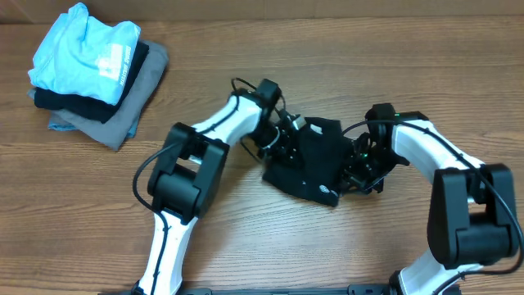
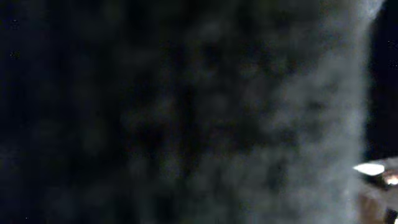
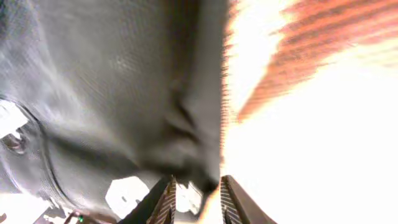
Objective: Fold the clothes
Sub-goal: 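Lift the folded black shirt with the left gripper toward the stack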
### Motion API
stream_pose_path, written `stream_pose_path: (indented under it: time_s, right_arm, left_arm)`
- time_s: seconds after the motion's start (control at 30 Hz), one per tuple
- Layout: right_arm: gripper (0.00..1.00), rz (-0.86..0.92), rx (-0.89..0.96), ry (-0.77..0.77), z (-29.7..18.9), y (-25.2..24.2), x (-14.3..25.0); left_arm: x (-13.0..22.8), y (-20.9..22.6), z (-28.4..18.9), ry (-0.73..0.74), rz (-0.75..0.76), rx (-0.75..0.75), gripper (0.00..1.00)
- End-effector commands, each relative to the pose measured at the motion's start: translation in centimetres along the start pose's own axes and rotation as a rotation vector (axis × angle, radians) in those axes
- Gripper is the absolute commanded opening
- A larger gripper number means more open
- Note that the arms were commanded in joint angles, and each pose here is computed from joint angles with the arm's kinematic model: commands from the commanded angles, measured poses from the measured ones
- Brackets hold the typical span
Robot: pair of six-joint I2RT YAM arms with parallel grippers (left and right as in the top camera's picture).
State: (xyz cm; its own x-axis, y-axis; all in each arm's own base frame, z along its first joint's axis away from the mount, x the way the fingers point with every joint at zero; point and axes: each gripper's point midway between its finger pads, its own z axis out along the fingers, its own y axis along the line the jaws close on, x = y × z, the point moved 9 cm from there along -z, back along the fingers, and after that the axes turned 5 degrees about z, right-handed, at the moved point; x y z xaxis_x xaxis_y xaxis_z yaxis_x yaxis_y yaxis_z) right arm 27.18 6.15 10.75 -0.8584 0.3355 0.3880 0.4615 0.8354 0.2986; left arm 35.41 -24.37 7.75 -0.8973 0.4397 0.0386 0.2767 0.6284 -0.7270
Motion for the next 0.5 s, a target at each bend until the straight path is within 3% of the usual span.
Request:
stream_pose_path:
  time_s: [0.0,0.1,0.27,0.47]
  right_arm:
    - [0.33,-0.14,-0.076,-0.16,-5.4,2.3,0.8]
    - [0.39,-0.199,-0.107,-0.232,-8.1,3.2,2.0]
    - [0.41,-0.245,-0.145,-0.314,-10.6,3.9,3.5]
    - [0.41,-0.23,-0.155,-0.326,-10.9,4.0,3.6]
  left_arm:
    - [-2.1,-0.3,-6.5,-0.126,0.097,-0.074,0.04]
    - [-2.5,-1.6,-12.4,-0.236,0.094,-0.101,0.04]
    - [-1.9,-2.8,-23.6,-0.51,0.029,-0.133,0.04]
    - [1.4,-0.6,-36.5,-0.882,-0.139,-0.258,0.04]
